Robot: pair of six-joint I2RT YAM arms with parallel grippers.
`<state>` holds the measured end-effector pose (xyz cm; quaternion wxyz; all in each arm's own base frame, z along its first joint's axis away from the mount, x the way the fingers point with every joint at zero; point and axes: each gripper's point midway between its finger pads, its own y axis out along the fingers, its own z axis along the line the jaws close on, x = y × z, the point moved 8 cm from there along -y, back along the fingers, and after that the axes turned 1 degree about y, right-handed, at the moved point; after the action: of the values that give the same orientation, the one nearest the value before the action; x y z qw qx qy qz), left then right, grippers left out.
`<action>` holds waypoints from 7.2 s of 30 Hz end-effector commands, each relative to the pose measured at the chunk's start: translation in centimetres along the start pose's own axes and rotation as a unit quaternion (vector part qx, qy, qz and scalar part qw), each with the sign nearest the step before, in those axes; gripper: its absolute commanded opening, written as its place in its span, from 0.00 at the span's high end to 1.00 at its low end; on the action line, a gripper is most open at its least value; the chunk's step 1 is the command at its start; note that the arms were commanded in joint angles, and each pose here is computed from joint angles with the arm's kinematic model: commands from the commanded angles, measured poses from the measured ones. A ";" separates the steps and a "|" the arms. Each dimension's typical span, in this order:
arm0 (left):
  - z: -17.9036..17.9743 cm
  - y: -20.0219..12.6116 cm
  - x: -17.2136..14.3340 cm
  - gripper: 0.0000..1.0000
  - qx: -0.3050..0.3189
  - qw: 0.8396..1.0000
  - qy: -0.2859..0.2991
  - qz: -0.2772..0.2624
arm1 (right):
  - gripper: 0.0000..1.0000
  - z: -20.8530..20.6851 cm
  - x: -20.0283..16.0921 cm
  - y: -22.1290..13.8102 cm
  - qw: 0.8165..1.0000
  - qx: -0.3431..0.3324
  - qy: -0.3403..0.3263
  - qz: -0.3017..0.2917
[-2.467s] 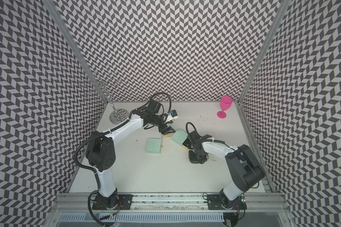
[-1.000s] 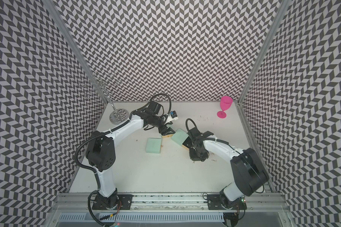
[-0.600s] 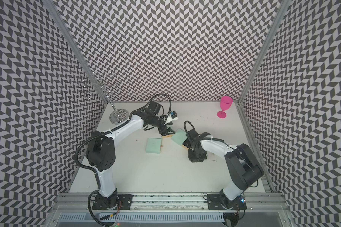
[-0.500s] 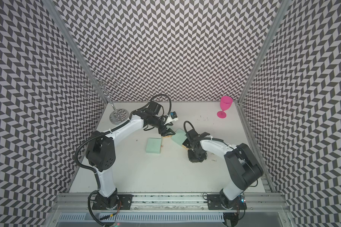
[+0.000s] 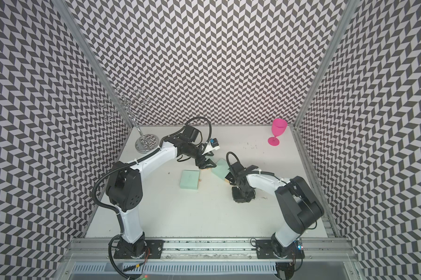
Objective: Place the earrings into the drawer-style jewelry box
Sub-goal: Pick up the earring from the center of the board, then insert the earring into the inner lining.
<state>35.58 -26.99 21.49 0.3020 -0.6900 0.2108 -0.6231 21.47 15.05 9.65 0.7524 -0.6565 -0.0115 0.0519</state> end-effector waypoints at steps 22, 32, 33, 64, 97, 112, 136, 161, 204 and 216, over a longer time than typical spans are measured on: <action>-1.0 -1.0 0.3 0.24 -0.005 1.000 0.015 -0.008 | 0.90 0.2 -0.2 1.2 0.999 -0.031 -0.013 0.009; -0.9 -0.9 0.3 0.24 -0.002 1.000 0.016 -0.008 | 0.91 0.7 0.5 -2.3 0.999 -0.039 -0.019 -0.022; -0.9 -0.9 0.4 0.24 -0.001 1.000 0.017 -0.009 | 0.91 0.7 0.6 -2.8 0.999 -0.039 -0.019 -0.026; -0.5 -0.9 0.8 0.24 0.009 1.000 0.021 -0.013 | 0.91 0.4 8.6 -10.1 0.993 -0.035 -0.036 -0.102; 1.1 -0.8 0.4 0.24 0.023 1.000 0.011 -0.002 | 0.91 0.9 13.7 -5.9 0.995 -0.015 -0.067 -0.072; 1.1 -0.5 0.0 0.24 0.023 1.000 0.008 0.003 | 0.90 0.8 14.4 -4.6 0.995 -0.018 -0.070 -0.072; 1.1 0.8 -1.0 0.24 0.013 1.000 0.008 0.011 | 0.95 0.7 14.0 -5.6 0.993 -0.017 -0.071 -0.092; 0.8 3.4 -1.6 0.24 -0.010 1.000 -0.006 0.018 | 0.98 0.3 14.2 -2.8 0.994 -0.009 -0.071 -0.079; 1.7 2.8 -1.3 0.25 0.002 1.000 -0.002 0.009 | 0.91 1.2 14.8 -6.7 0.992 0.009 -0.058 -0.115; 4.7 2.9 -1.6 0.26 0.076 0.996 0.027 0.030 | 0.90 0.3 11.1 -9.0 0.992 0.008 -0.031 -0.120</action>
<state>38.36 -27.21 18.19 0.3448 -0.6731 0.2047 -0.6214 34.43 16.12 17.25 0.7633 -0.6338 -0.1252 -0.0027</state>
